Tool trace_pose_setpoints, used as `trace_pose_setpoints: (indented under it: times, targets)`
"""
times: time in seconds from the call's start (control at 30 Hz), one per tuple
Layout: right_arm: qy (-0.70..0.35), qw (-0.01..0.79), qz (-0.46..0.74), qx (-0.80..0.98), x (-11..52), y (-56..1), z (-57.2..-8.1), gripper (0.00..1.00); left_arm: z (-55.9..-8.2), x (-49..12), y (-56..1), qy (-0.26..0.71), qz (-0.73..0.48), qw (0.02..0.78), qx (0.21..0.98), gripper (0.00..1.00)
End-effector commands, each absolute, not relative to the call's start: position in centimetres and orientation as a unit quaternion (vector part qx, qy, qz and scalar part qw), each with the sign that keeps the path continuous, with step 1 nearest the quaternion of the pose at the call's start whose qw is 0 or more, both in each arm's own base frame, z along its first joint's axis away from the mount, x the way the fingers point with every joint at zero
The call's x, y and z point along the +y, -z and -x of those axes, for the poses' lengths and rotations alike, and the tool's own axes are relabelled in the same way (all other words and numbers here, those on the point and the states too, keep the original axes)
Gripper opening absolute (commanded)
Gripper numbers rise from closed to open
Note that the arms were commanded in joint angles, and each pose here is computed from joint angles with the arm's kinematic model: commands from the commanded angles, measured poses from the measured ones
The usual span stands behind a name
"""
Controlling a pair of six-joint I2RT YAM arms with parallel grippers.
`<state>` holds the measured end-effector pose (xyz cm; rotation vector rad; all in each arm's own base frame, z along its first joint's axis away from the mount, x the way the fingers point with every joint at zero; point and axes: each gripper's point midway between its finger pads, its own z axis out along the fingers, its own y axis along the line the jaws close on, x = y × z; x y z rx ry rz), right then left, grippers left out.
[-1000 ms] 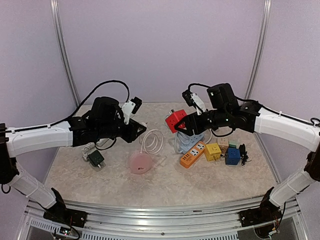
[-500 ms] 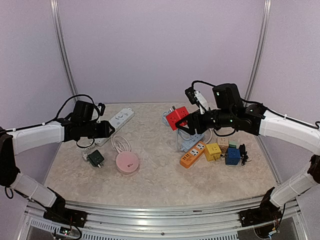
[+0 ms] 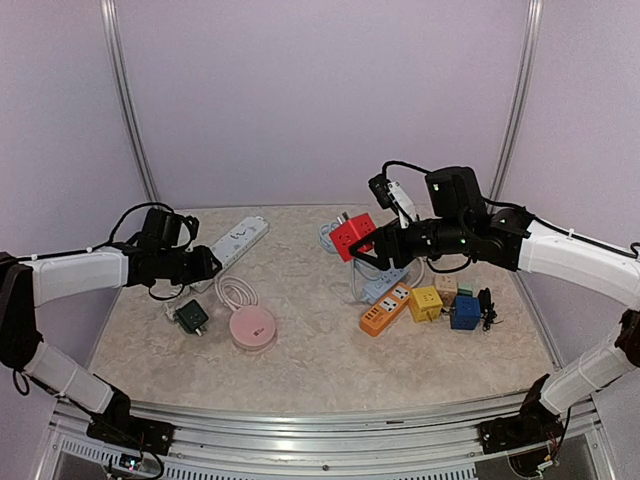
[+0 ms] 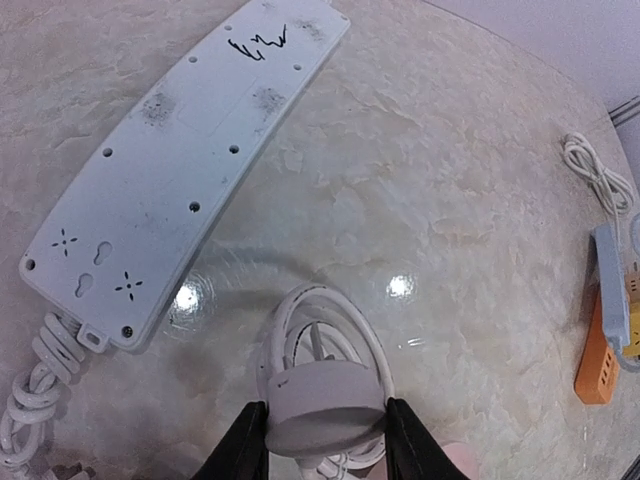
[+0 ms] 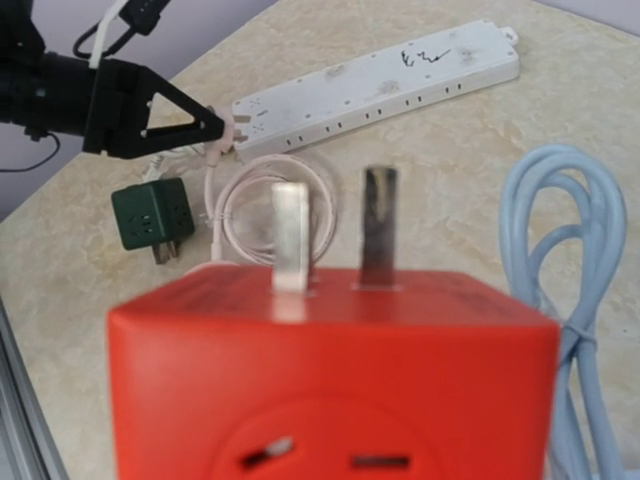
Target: Pull the plug off the socket
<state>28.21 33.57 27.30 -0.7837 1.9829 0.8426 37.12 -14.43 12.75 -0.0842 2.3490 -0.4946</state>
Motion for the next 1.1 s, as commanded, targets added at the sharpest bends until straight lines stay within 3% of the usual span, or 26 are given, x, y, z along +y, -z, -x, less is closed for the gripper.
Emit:
trace_pose_setpoints:
  times: [0.0, 0.13, 0.33, 0.63, 0.83, 1.07]
  targets:
    - [-0.365, 0.459, 0.325, 0.742, 34.4, -30.9, -28.0, 0.0, -37.3, -14.3, -12.4, 0.197, 0.043, 0.366, 0.909, 0.47]
    - [-0.376, 0.46, 0.332, 0.733, 34.7, -31.3, -27.7, 0.0, -37.1, -14.0, -13.2, 0.196, 0.05, 0.379, 0.903, 0.74]
    - [-0.39, 0.462, 0.342, 0.72, 34.9, -32.0, -27.1, 0.0, -36.9, -13.2, -14.1, 0.185, 0.055, 0.398, 0.897, 0.98]
    - [-0.442, 0.447, 0.368, 0.685, 36.0, -33.2, -25.4, 0.0, -35.6, -13.5, -20.4, 0.204, 0.0, 0.492, 0.846, 0.99]
    - [-0.512, 0.418, 0.404, 0.632, 37.2, -35.0, -23.0, 0.0, -30.9, -21.0, -28.3, 0.31, -0.184, 0.553, 0.751, 0.99]
    - [-0.568, 0.381, 0.409, 0.604, 37.7, -36.3, -21.4, 0.0, -24.2, -29.0, -32.3, 0.307, -0.362, 0.604, 0.641, 0.99]
